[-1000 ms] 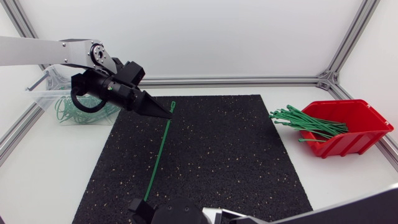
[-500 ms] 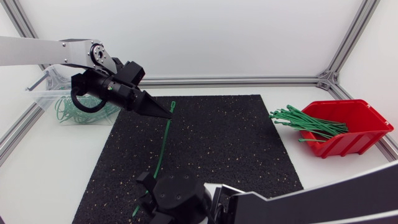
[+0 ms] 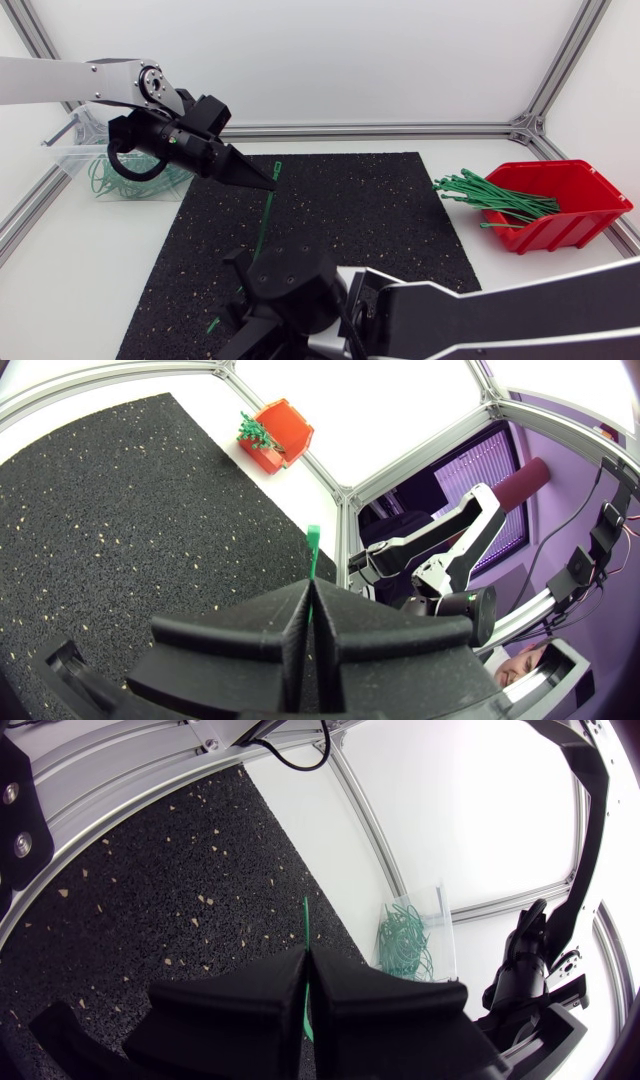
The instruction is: Take a green cable tie from the red box, thread the tail through the head to close it, then place it in the transparent bin on the left.
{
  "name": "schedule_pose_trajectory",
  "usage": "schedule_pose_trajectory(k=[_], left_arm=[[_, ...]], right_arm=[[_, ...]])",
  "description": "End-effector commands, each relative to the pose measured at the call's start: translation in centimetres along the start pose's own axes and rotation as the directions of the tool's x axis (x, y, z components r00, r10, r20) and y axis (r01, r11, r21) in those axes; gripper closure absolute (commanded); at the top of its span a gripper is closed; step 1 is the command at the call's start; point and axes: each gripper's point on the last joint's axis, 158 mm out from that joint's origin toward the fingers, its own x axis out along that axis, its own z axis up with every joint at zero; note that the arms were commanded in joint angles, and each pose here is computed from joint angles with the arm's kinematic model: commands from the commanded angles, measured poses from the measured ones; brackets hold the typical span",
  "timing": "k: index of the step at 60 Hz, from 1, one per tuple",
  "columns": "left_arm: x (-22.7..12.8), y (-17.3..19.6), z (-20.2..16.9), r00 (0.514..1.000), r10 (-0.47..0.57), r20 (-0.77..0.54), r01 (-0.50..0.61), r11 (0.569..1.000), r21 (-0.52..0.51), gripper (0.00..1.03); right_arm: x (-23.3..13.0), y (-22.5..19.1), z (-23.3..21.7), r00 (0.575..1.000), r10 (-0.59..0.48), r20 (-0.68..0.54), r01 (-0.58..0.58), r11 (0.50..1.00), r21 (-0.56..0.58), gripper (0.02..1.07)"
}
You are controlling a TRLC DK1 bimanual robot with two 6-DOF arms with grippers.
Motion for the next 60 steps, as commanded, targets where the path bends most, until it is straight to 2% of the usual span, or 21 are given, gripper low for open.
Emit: schedule_pose_trajectory(k=[1, 16, 20, 24, 26, 29, 35, 40, 54, 58, 60], left_arm=[[0.4, -0.7, -0.7, 1.0, -0.013, -0.009, 0.013, 1.0, 0.01, 1.0], [0.6, -0.8, -0.9, 1.0, -0.019, -0.014, 0.019, 1.0, 0.007, 1.0], [0.7, -0.8, -0.9, 1.0, -0.018, -0.016, 0.019, 1.0, 0.008, 1.0], [0.8, -0.8, -1.0, 1.0, -0.019, -0.017, 0.019, 1.0, 0.01, 1.0], [0.9, -0.7, -1.1, 1.0, -0.021, -0.019, 0.021, 1.0, 0.007, 1.0], [0.9, -0.6, -1.1, 1.0, -0.02, -0.018, 0.02, 1.0, 0.009, 1.0], [0.9, -0.6, -1.2, 1.0, -0.021, -0.019, 0.021, 1.0, 0.007, 1.0], [1.0, -0.7, -1.2, 1.0, -0.02, -0.021, 0.02, 1.0, 0.011, 1.0], [1.1, -0.4, -1.1, 1.0, -0.02, -0.023, 0.02, 1.0, 0.01, 1.0], [1.1, -0.2, -1.1, 1.0, -0.02, -0.023, 0.02, 1.0, 0.011, 1.0], [1.1, -0.1, -1.1, 1.0, -0.021, -0.024, 0.021, 1.0, 0.009, 1.0]], right_arm=[[0.0, 0.9, -0.7, 1.0, 0.019, -0.011, -0.019, 1.0, 0.022, 1.01], [-0.1, 1.3, -1.3, 1.0, 0.023, -0.015, -0.022, 0.999, 0.031, 1.01], [0.2, 2.0, -1.8, 0.999, 0.042, -0.029, -0.041, 0.999, 0.033, 0.83], [0.6, 2.8, -2.2, 0.997, 0.062, -0.046, -0.06, 0.998, 0.032, 0.8], [0.7, 3.1, -2.5, 0.996, 0.07, -0.054, -0.069, 0.997, 0.03, 0.75], [1.0, 4.0, -3.1, 0.992, 0.097, -0.078, -0.095, 0.995, 0.026, 0.62], [1.1, 5.2, -4.0, 0.986, 0.125, -0.112, -0.127, 0.992, -0.007, 0.53], [1.0, 5.8, -4.5, 0.981, 0.141, -0.136, -0.146, 0.989, -0.031, 0.4], [0.7, 5.8, -5.5, 0.976, 0.128, -0.175, -0.147, 0.984, -0.1, 0.37], [0.8, 5.4, -5.5, 0.978, 0.1, -0.181, -0.126, 0.983, -0.136, 0.38], [0.8, 5.3, -5.5, 0.979, 0.092, -0.184, -0.121, 0.981, -0.152, 0.43]])
